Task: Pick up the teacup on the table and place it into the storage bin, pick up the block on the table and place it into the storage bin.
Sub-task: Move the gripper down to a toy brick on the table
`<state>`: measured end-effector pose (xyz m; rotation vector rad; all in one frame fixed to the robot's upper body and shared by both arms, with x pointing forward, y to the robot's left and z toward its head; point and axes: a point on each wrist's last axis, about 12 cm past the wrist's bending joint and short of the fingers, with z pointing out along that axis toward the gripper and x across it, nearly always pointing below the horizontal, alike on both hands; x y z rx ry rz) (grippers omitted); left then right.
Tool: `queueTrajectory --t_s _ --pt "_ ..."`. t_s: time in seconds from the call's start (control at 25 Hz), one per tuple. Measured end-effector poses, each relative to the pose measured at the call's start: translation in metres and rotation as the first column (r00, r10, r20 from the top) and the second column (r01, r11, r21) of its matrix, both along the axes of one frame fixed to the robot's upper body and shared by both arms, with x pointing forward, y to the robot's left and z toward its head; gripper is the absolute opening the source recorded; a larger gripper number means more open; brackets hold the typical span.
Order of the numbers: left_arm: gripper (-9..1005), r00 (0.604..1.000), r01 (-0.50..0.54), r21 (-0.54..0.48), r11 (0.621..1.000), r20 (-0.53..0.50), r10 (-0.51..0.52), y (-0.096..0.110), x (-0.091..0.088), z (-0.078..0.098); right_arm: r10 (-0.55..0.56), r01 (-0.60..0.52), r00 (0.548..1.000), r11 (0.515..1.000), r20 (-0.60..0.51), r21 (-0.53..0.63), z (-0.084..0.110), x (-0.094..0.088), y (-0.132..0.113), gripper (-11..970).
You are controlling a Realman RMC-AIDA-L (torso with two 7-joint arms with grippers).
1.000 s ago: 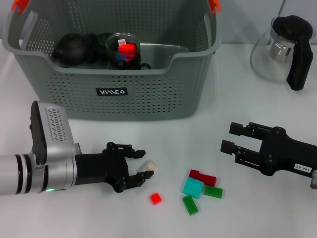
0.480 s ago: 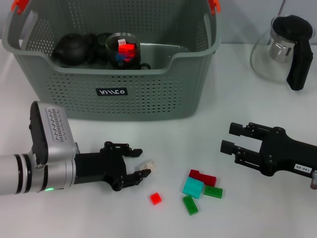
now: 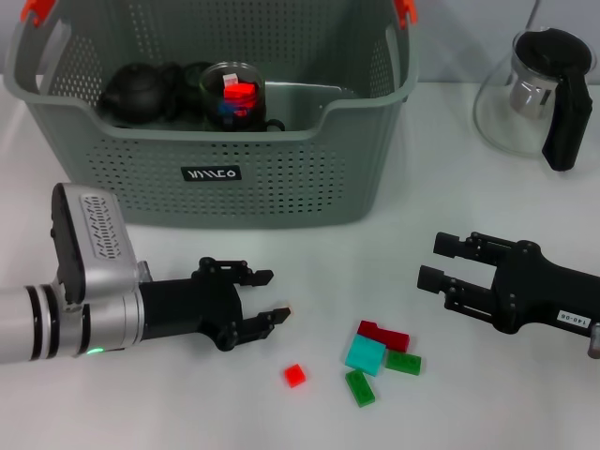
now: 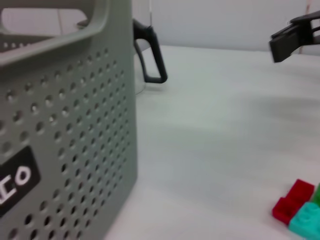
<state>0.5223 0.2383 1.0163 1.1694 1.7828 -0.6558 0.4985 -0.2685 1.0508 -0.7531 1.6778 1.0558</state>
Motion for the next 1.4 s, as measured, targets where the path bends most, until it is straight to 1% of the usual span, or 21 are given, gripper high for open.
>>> queueTrajectory --t_s 0.16,0.56,1.12,1.4 --pt "509 1.0 -0.01 0.025 1.0 0.001 0.01 0.0001 0.0015 -0.0026 0.0 0.0 1.0 1.0 0.0 0.0 0.0001 0.0 -0.0004 627" --pt "504 1.0 -0.005 0.022 1.0 -0.004 0.005 0.0009 -0.0008 -0.0032 -0.001 0.001 1.0 1.0 0.001 -0.003 0.0003 0.0004 -0.0009 627" --pt "500 1.0 0.016 0.056 0.998 -0.003 -0.016 -0.0016 -0.0013 -0.0068 -0.002 0.002 1.0 1.0 -0.001 -0.002 0.0 0.0001 -0.0008 627" --pt "336 1.0 0.023 0.055 0.998 0.008 -0.023 -0.0011 -0.0026 -0.0065 -0.001 0.001 1.0 1.0 -0.001 -0.002 0.0002 0.0001 -0.0011 627"
